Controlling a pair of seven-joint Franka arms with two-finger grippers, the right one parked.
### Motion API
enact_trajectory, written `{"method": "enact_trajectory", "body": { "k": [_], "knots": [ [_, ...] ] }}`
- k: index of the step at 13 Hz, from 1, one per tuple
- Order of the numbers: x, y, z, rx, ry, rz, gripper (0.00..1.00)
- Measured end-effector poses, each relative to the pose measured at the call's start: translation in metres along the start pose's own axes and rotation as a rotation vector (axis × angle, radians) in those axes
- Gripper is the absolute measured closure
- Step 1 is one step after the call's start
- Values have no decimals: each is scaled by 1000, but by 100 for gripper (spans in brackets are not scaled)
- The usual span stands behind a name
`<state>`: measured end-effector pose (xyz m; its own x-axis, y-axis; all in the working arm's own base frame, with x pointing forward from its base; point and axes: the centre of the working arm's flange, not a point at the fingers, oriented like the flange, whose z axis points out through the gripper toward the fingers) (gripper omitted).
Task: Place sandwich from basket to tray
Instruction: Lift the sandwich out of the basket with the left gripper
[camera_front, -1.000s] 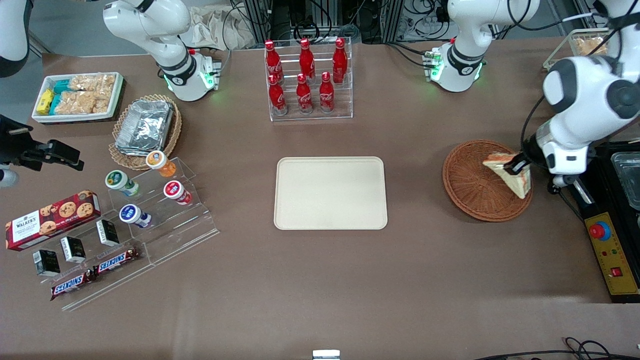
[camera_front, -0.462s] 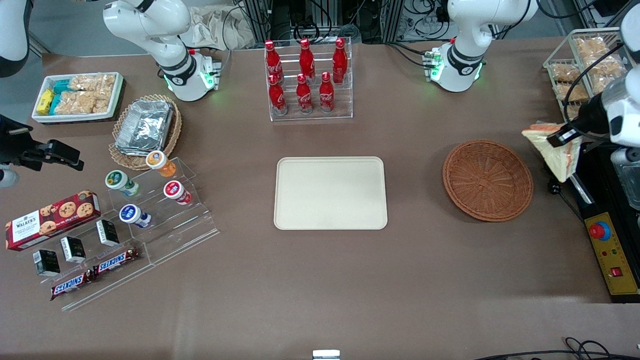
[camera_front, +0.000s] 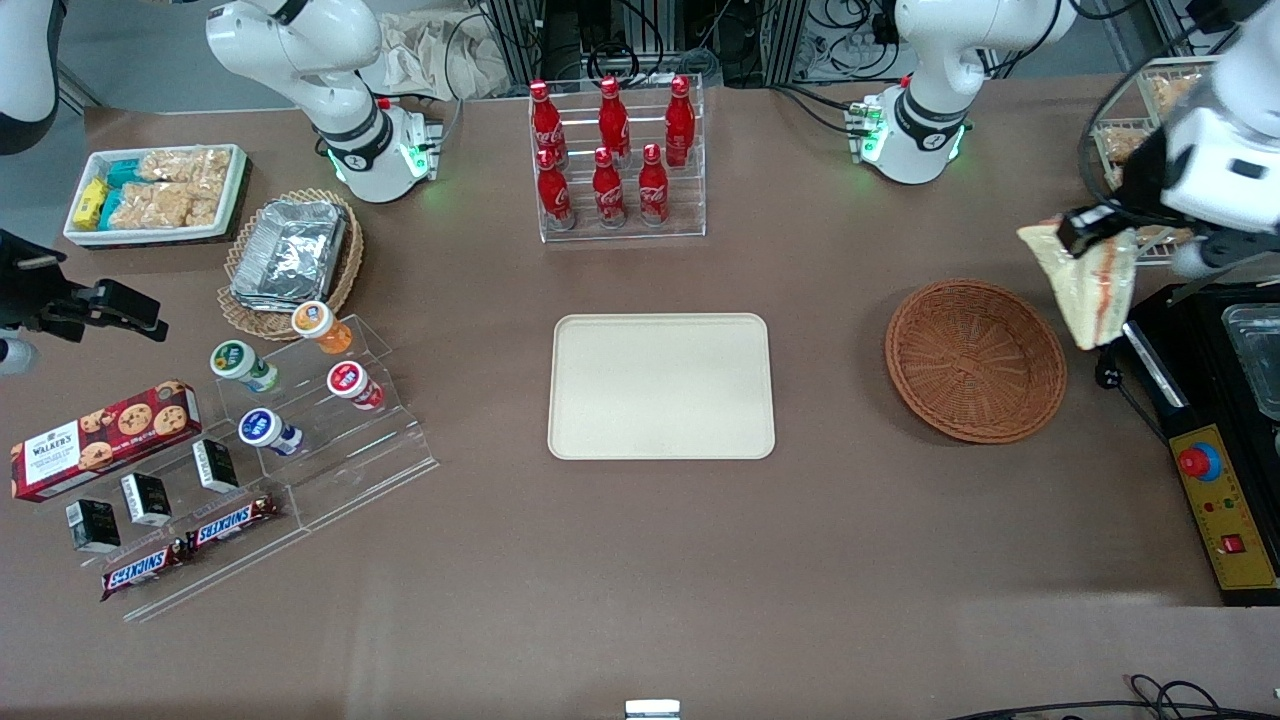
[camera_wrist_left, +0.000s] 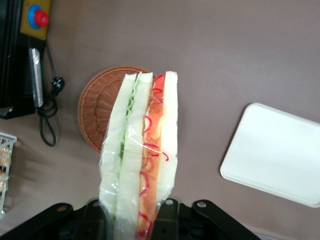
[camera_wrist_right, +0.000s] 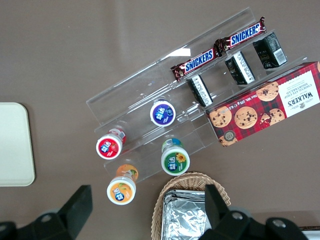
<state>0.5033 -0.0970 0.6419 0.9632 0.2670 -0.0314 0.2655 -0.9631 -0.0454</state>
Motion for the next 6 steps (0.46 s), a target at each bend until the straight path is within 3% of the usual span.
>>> {"method": "enact_trajectory", "body": {
  "k": [4, 6],
  "knots": [
    [-35, 78, 12, 26, -7, 145, 75],
    [-41, 113, 29, 18, -14, 188, 75]
  ]
}}
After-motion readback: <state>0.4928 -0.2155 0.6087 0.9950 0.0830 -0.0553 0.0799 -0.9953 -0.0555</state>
